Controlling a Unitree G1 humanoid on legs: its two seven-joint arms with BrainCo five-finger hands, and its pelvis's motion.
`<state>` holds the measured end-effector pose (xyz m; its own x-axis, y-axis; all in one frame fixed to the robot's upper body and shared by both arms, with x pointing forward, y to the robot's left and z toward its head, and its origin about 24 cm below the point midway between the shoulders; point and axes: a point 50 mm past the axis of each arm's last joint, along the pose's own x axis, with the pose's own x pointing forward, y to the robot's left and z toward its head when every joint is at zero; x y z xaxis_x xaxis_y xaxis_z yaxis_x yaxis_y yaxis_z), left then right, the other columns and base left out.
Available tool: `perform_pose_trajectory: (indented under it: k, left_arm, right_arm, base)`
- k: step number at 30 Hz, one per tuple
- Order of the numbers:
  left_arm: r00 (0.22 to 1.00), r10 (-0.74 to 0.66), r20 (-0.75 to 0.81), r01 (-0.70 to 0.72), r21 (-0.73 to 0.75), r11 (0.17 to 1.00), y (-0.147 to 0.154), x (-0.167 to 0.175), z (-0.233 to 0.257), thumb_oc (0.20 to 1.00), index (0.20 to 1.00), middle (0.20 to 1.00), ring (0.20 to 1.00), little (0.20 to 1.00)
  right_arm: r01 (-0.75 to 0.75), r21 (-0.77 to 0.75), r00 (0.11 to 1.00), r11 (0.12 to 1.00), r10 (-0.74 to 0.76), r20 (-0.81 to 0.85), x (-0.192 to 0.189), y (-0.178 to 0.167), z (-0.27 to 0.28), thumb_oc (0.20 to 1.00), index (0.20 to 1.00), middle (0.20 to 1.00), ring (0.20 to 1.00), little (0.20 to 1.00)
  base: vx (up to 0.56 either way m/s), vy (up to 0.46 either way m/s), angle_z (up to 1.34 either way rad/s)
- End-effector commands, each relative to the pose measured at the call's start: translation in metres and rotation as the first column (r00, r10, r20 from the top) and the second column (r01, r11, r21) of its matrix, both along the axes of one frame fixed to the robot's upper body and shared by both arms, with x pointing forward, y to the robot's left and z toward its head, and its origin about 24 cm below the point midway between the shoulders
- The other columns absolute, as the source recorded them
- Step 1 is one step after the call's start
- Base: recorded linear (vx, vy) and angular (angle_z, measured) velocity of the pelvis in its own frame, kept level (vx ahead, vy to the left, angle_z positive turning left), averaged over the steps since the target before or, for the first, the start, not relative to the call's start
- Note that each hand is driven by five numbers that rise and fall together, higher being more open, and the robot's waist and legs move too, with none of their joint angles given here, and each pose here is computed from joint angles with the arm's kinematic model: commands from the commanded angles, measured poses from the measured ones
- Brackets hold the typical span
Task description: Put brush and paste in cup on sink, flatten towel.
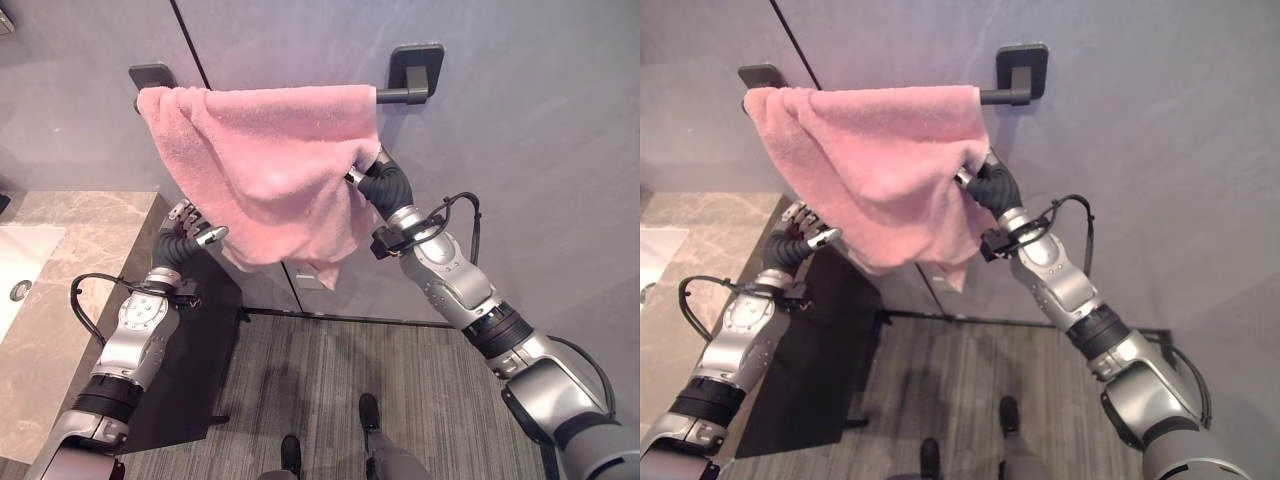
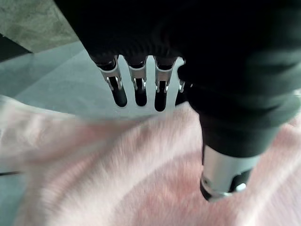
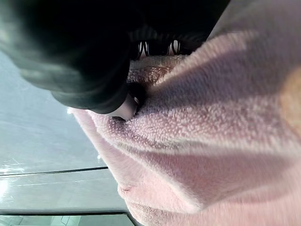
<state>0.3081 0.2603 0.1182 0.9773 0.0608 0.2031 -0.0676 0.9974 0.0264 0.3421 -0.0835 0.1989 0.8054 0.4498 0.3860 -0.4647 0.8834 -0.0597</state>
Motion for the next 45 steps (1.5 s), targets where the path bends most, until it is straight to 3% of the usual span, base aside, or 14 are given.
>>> perform_pose_trajectory:
  k: [1,5,7,8,10,13,16,18,20,21,44,45]
  left_arm:
    - [0.994,0.025,0.104,-0.026,0.003,1.000,0.012,0.001,0.027,0.834,0.834,0.834,0.834,0.834]
    - [0.990,0.030,0.136,-0.027,-0.018,0.999,0.012,0.002,0.034,0.802,0.802,0.802,0.802,0.802]
    - [0.989,0.031,0.147,-0.028,-0.024,0.999,0.012,0.002,0.037,0.702,0.702,0.702,0.702,0.702]
    - [0.988,0.031,0.153,-0.027,-0.030,0.999,0.011,0.003,0.038,0.561,0.561,0.561,0.561,0.561]
    - [0.986,0.029,0.164,-0.024,-0.030,0.999,0.009,0.004,0.041,0.479,0.479,0.479,0.479,0.479]
    - [0.985,0.025,0.173,-0.021,-0.028,0.999,0.008,0.005,0.044,0.536,0.536,0.536,0.536,0.536]
    - [0.978,0.022,0.207,-0.017,-0.025,1.000,0.005,0.007,0.052,0.715,0.715,0.715,0.715,0.715]
    - [0.975,0.016,0.221,-0.009,-0.033,0.999,0.002,0.007,0.055,0.890,0.890,0.890,0.890,0.890]
    - [0.973,0.018,0.230,-0.010,-0.037,0.999,0.001,0.008,0.057,0.931,0.931,0.931,0.931,0.931]
    - [0.973,0.018,0.230,-0.010,-0.037,0.999,0.001,0.008,0.057,1.000,1.000,1.000,1.000,1.000]
    - [0.987,0.041,0.156,-0.012,-0.186,0.982,-0.001,0.011,0.032,1.000,1.000,1.000,1.000,1.000]
    - [0.988,0.040,0.150,-0.006,-0.225,0.974,-0.002,0.014,0.031,0.937,0.937,0.937,0.937,0.937]
  right_arm:
    - [-0.062,0.100,0.991,0.993,0.049,0.122,-0.005,0.010,0.037,0.200,0.200,0.200,0.200,0.200]
    - [-0.070,0.108,0.990,0.992,0.056,0.129,-0.007,0.010,0.039,0.200,0.200,0.200,0.200,0.200]
    - [-0.072,0.107,0.990,0.992,0.058,0.129,-0.007,0.010,0.038,0.200,0.200,0.200,0.200,0.200]
    - [-0.073,0.107,0.990,0.992,0.059,0.128,-0.007,0.010,0.038,0.200,0.200,0.200,0.200,0.200]
    - [-0.078,0.109,0.990,0.991,0.063,0.129,-0.008,0.010,0.037,0.200,0.200,0.200,0.200,0.200]
    - [-0.084,0.114,0.989,0.990,0.068,0.133,-0.010,0.009,0.038,0.200,0.200,0.200,0.200,0.200]
    - [-0.108,0.137,0.988,0.985,0.091,0.122,-0.012,0.011,0.036,0.200,0.200,0.200,0.200,0.200]
    - [-0.127,0.153,0.988,0.980,0.112,0.104,-0.013,0.012,0.033,0.200,0.200,0.200,0.200,0.200]
    - [-0.144,0.161,0.988,0.976,0.131,0.087,-0.015,0.013,0.029,0.200,0.200,0.200,0.200,0.200]
    - [-0.144,0.161,0.988,0.976,0.131,0.087,-0.015,0.013,0.029,0.200,0.200,0.200,0.200,0.200]
    - [-0.158,0.202,0.987,0.967,0.154,0.037,-0.026,0.002,0.009,0.200,0.200,0.200,0.200,0.200]
    - [-0.158,0.204,0.987,0.966,0.153,0.039,-0.026,0.002,0.010,0.200,0.200,0.200,0.200,0.200]
  base:
    - [0.01,-0.004,0.04]
    - [0.00,0.000,0.00]
    - [0.00,0.000,0.00]
    - [0.00,0.000,0.00]
    - [0.00,0.000,0.00]
    - [0.00,0.000,0.00]
    - [0.00,0.000,0.00]
    - [0.00,0.000,0.00]
    - [0.00,0.000,0.00]
    - [0.00,0.000,0.00]
    - [0.00,-0.002,0.01]
    - [0.00,0.000,0.00]
